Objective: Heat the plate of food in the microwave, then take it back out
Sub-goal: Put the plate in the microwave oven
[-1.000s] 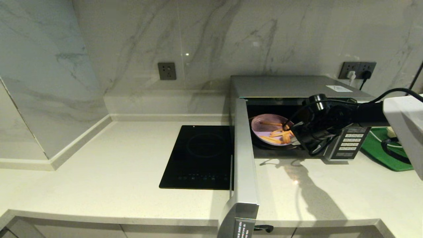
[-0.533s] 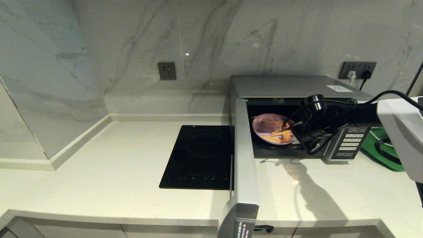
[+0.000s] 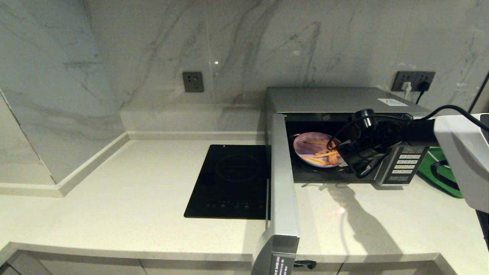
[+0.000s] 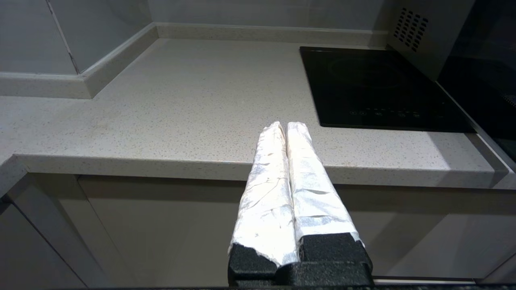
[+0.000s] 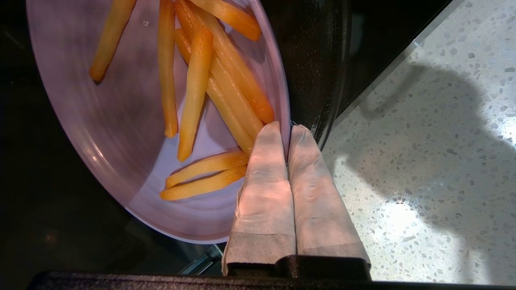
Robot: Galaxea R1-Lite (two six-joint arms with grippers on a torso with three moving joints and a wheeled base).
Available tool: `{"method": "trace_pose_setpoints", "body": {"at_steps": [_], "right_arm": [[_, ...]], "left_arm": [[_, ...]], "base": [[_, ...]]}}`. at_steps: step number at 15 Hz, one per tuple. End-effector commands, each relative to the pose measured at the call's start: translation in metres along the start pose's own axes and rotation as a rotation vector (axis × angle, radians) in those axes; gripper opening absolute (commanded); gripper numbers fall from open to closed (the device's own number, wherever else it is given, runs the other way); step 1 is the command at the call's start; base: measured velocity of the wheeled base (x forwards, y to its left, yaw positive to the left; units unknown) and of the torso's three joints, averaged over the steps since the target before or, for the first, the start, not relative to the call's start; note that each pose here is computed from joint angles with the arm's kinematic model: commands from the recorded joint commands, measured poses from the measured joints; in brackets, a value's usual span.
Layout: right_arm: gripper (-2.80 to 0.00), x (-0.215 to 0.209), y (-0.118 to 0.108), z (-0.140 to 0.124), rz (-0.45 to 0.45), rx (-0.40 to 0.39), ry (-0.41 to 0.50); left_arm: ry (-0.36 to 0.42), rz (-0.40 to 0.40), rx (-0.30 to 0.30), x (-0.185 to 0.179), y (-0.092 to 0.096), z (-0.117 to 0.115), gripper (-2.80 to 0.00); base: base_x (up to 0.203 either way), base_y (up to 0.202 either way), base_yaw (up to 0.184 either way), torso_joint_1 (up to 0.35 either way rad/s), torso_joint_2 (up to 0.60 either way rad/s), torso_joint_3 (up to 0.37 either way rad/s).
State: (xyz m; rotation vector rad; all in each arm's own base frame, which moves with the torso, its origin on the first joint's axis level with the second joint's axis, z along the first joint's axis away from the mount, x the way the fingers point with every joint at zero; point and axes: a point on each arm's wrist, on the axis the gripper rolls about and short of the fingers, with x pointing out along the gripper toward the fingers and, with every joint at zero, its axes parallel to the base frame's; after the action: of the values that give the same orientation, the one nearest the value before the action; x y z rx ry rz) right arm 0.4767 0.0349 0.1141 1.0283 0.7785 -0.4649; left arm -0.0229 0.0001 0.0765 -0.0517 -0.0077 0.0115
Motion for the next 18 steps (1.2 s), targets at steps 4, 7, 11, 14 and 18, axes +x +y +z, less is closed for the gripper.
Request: {"method": "trace_pose_setpoints", "body": {"at_steps": [4, 7, 11, 14, 18], "right_arm": [[-2.80, 0.002, -0.002, -0.002, -0.013, 0.003, 0.006], [0.00, 0.000, -0.002, -0.002, -0.011, 0.002, 0.007], [0.00, -0.012, 0.003, -0.001, 0.010, 0.002, -0.001], [0.00, -0.035, 0.009, -0.001, 0.041, -0.005, -0.006], [0.00, -0.077, 0.005, -0.008, 0.056, -0.016, 0.000]], "left_arm": [[0.000, 0.001, 0.000, 0.000, 0.000, 0.000, -2.80], [-0.001, 0.000, 0.000, 0.000, 0.000, 0.000, -2.80], [0.000, 0.001, 0.000, 0.000, 0.000, 0.000, -2.80], [-0.001, 0.000, 0.000, 0.000, 0.000, 0.000, -2.80], [0.000, 0.000, 0.000, 0.000, 0.000, 0.000, -2.80]], "base": [[0.000, 0.000, 0.000, 0.000, 0.00, 0.000], [0.000, 0.000, 0.000, 0.000, 0.00, 0.000], [0.000, 0.000, 0.000, 0.000, 0.00, 0.000], [0.000, 0.000, 0.000, 0.000, 0.00, 0.000], [0.000, 0.000, 0.000, 0.000, 0.00, 0.000]]}}
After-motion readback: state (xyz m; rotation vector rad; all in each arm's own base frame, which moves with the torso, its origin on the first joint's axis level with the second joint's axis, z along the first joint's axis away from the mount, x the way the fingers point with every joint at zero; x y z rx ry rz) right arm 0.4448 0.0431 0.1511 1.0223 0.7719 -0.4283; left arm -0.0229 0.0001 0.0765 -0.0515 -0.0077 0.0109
